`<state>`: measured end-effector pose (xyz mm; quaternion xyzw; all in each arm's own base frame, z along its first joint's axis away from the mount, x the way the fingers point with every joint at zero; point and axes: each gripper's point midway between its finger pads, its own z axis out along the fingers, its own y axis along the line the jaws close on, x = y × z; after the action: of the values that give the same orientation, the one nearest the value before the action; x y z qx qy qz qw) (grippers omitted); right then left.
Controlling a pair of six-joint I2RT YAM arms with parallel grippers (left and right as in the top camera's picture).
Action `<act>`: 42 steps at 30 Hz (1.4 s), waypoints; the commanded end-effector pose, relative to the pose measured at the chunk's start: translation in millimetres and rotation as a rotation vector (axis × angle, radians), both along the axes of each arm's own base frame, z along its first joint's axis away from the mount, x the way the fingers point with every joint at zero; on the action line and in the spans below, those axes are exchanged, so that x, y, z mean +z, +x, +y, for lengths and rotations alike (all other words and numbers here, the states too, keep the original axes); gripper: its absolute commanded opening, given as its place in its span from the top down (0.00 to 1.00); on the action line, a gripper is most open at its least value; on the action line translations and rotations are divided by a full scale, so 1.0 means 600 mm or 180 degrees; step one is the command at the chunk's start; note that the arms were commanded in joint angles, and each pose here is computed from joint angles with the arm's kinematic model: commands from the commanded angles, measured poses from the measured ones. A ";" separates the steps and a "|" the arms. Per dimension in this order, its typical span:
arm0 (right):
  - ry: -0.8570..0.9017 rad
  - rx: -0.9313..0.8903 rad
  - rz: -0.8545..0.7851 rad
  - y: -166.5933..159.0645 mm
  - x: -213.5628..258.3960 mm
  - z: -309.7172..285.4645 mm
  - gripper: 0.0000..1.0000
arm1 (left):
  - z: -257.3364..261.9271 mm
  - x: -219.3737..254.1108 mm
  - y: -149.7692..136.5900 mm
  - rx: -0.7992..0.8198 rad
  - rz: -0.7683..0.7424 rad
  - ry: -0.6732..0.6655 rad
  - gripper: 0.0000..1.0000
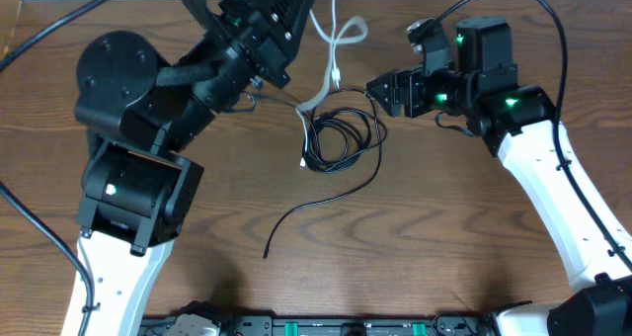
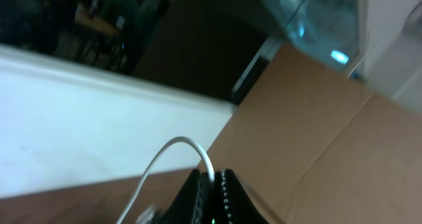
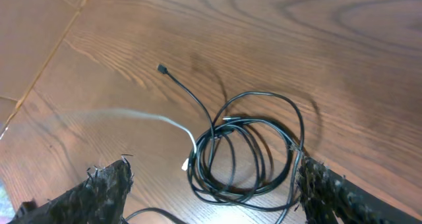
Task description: Untangle cables
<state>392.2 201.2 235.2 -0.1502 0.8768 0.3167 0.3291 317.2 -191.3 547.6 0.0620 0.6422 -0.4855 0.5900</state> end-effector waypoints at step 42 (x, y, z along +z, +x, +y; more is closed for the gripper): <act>0.0216 0.1617 -0.0054 -0.023 -0.254 0.283 0.48 | 0.090 0.067 0.036 0.0980 -0.0102 -0.0667 0.93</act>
<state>374.1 364.3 101.5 -0.3642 0.7802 0.4412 0.2528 343.8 -142.3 576.5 -0.0957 0.5897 -0.4589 0.6577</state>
